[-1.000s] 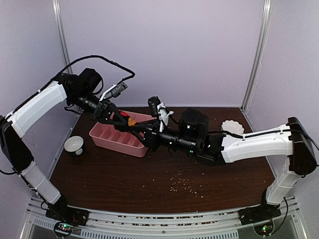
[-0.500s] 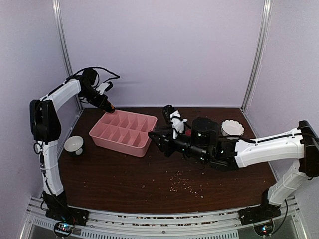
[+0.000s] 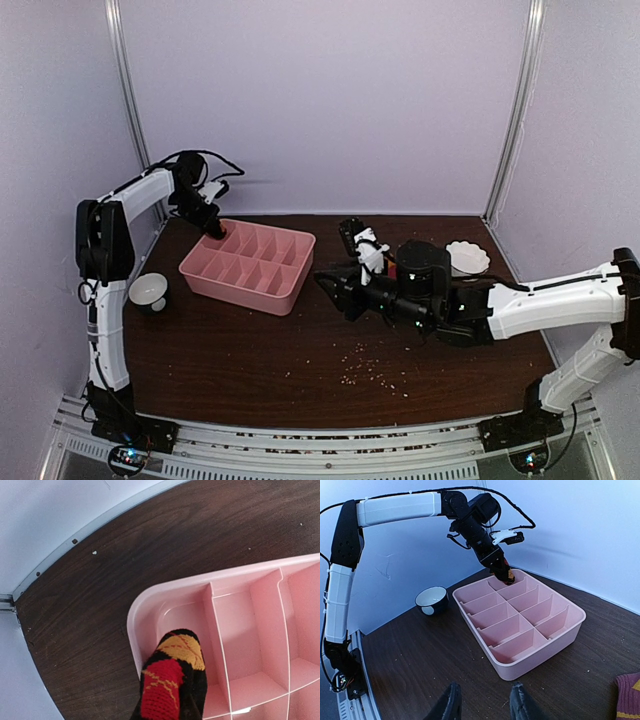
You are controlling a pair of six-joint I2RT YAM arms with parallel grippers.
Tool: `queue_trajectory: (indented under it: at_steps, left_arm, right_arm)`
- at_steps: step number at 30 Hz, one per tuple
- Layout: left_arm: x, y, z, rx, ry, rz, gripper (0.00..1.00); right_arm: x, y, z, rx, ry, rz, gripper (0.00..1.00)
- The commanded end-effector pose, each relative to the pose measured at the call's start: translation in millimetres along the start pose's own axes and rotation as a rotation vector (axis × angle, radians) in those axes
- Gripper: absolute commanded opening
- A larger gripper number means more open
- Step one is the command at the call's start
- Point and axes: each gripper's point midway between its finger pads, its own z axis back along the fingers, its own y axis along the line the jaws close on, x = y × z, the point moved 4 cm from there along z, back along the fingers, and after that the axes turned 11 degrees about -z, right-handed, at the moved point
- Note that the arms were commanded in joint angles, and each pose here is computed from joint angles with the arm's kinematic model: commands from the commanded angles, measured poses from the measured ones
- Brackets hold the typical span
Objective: Roll the socks
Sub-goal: Place the sock in the storage box.
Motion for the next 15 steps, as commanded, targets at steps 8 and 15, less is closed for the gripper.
queue_trajectory:
  at_steps: [8, 15]
  left_arm:
    - [2, -21, -19, -0.05, 0.017, -0.078, 0.41]
    - [7, -13, 3, 0.02, 0.018, -0.094, 0.72]
  right_arm:
    - [5, -12, 12, -0.08, 0.004, 0.0, 0.38]
    - [12, -17, 23, -0.11, 0.005, 0.004, 0.43]
